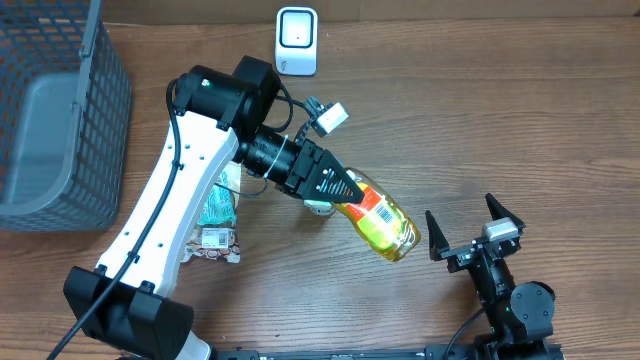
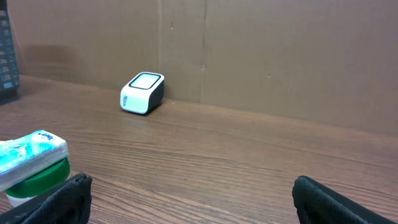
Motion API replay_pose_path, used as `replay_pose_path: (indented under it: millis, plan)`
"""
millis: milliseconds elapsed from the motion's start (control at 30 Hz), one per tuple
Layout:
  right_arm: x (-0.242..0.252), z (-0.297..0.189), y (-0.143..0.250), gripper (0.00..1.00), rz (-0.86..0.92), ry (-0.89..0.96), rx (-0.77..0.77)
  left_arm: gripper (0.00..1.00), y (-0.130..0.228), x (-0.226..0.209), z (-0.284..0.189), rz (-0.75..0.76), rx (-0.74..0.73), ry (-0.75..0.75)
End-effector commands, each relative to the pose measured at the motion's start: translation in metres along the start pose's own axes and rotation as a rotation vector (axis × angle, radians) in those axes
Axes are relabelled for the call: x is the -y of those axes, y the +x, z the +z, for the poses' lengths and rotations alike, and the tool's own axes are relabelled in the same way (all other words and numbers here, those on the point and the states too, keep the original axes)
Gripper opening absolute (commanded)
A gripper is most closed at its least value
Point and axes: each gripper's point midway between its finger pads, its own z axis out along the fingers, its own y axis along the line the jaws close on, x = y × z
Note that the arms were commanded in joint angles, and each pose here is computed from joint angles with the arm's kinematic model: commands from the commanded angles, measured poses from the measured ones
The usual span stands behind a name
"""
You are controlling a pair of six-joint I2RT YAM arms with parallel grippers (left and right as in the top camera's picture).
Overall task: Scan the item barcode
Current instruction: 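Carry the bottle with the left gripper up to the white scanner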
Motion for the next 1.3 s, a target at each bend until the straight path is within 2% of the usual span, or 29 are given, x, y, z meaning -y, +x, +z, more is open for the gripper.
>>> replay_pose_path:
  millis: [0, 200, 367, 833, 1100, 1267]
  plan:
    - [0.002, 0.000, 0.002, 1.00, 0.002, 0.009, 0.002, 0.04, -0.003, 0.001, -0.001, 0.032, 0.007, -0.023]
    - [0.002, 0.000, 0.002, 1.00, 0.003, 0.009, 0.002, 0.04, -0.017, -0.029, -0.004, 0.015, 0.032, -0.192]
    - [0.002, 0.000, 0.002, 1.00, 0.002, 0.009, 0.002, 0.04, -0.035, -0.065, -0.017, -0.113, 0.115, -0.403]
    - [0.002, 0.000, 0.002, 1.00, 0.002, 0.009, 0.002, 0.04, -0.095, -0.065, -0.043, 0.109, 0.313, -0.422]
    - [0.002, 0.000, 0.002, 1.00, 0.003, 0.009, 0.002, 0.04, -0.114, -0.070, -0.072, 0.157, 0.407, -0.452]
    - [0.002, 0.000, 0.002, 1.00, 0.002, 0.009, 0.002, 0.04, -0.120, -0.070, -0.094, 0.130, 0.461, -0.574]
